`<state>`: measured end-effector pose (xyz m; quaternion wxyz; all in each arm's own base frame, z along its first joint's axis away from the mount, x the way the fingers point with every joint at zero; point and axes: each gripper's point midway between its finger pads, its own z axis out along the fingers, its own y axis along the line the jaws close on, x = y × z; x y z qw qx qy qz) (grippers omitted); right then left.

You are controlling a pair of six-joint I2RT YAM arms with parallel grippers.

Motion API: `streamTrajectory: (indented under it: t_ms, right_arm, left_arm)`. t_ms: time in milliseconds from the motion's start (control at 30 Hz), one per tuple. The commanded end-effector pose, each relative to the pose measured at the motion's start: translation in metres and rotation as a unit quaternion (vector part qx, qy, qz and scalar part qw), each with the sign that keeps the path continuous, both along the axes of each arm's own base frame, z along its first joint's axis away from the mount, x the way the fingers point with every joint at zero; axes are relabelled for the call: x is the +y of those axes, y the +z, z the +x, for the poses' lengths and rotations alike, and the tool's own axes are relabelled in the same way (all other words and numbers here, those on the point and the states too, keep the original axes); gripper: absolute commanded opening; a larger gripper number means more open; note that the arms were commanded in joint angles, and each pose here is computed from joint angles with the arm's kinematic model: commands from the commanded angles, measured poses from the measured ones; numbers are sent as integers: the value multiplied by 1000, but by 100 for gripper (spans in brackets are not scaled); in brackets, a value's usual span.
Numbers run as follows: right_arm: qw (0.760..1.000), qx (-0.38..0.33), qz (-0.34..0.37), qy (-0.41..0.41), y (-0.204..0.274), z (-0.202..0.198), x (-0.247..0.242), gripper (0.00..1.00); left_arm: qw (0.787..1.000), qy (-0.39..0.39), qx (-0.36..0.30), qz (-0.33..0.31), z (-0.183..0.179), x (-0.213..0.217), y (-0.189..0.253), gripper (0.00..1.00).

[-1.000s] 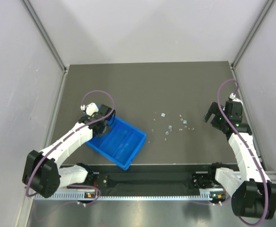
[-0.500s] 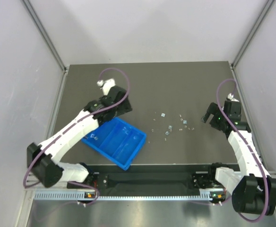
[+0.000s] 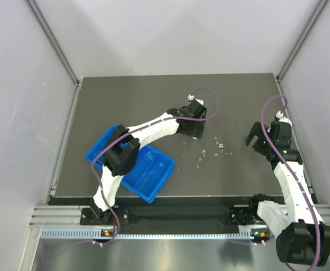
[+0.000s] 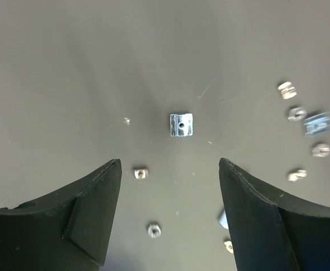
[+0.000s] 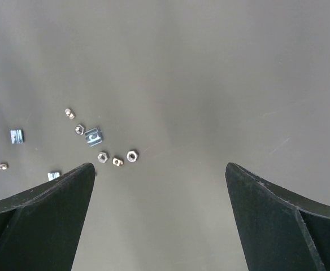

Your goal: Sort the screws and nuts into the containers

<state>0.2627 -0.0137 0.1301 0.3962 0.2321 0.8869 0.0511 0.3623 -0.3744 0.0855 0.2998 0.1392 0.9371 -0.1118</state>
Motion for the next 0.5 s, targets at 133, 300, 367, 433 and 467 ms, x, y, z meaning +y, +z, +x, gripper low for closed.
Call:
streamTrajectory:
  t_ms: [133, 300, 367, 433, 467]
  right_arm:
    - [1000, -14, -16, -12, 11, 2, -8, 100]
    - [1000, -11, -16, -14, 10, 4, -9, 100]
    - [1000, -9, -16, -13, 9, 4, -9, 100]
    - [1000, -9, -15, -14, 8, 5, -9, 100]
    - [1000, -6, -14, -13, 7, 5, -9, 100]
  left_arm:
    - [998, -58, -14, -15, 21, -30, -10, 74]
    - [999, -53, -1, 1, 21, -28, -30, 72]
    - [999, -50, 0, 11, 21, -26, -37, 71]
    - [999, -46, 1, 19, 22, -23, -42, 70]
    - [999, -44, -1, 24, 23, -21, -44, 69]
